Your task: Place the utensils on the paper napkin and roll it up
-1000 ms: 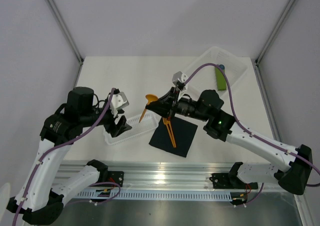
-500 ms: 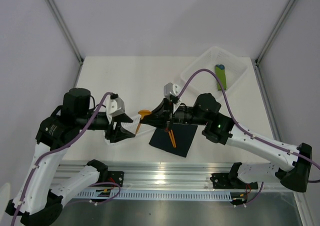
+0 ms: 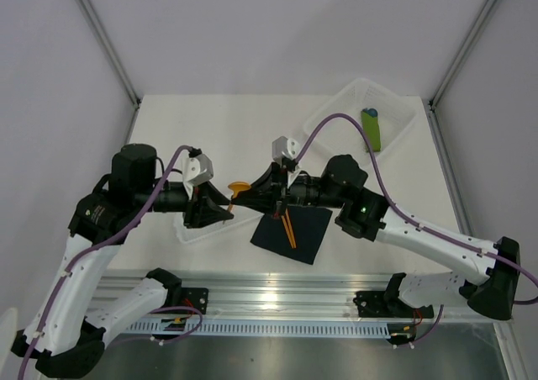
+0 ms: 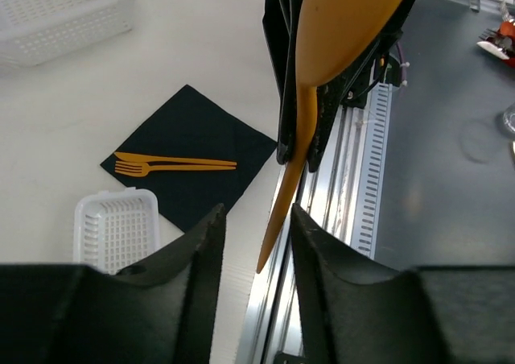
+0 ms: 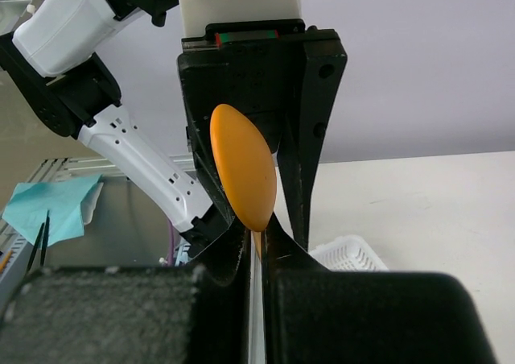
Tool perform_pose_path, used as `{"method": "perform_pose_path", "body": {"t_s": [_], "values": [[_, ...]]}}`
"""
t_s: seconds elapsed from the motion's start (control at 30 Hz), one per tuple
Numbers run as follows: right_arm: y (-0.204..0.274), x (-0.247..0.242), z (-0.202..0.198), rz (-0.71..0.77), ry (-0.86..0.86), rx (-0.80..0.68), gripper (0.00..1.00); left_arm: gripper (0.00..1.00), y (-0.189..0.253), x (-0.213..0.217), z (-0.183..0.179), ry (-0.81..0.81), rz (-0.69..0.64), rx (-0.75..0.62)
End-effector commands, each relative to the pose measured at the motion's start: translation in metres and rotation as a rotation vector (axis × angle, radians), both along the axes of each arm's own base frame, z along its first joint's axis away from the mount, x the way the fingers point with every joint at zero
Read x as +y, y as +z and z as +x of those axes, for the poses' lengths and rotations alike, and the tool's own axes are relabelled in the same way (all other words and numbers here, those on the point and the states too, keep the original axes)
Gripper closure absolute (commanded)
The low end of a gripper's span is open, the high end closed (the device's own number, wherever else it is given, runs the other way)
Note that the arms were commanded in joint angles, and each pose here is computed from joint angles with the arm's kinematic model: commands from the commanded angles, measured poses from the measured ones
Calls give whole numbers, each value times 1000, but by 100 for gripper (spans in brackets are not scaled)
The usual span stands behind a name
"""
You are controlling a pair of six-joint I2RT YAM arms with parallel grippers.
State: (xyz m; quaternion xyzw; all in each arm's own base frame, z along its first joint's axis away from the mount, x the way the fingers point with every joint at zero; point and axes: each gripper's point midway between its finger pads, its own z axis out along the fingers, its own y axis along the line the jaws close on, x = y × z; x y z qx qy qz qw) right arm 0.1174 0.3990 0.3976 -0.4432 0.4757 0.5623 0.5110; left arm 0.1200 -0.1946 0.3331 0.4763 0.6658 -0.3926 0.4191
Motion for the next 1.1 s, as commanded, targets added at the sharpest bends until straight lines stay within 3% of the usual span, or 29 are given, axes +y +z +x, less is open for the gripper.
{"method": "perform_pose_path", "body": {"t_s": [0.0,0.13,0.17,0.23,0.37,0.5,0.57,0.67,0.87,1.07], "values": [[25,1,-5,74,21,-36,100,62,5,-6,-2,-29,-33,-3],[25,0,-3,73,7,-34,100,83,0,-4,-3,-30,-16,-3],[23,0,-2,69,2,-30,100,93,-1,-3,-3,-28,-13,-3],[22,3,0,69,-4,-21,100,99,-3,-3,-3,-23,-11,-2],[22,7,12,87,-60,28,98,99,-6,-1,10,51,3,0],[18,7,36,129,-217,143,60,100,-20,15,53,286,77,-23],[10,5,56,141,-366,203,55,99,-24,20,63,344,95,-34],[0,8,66,163,-491,296,55,99,-26,23,69,376,103,-43],[-17,22,75,140,-563,398,57,99,-26,24,70,386,102,-45],[-23,30,85,144,-616,436,67,99,-29,22,69,376,101,-35]]}}
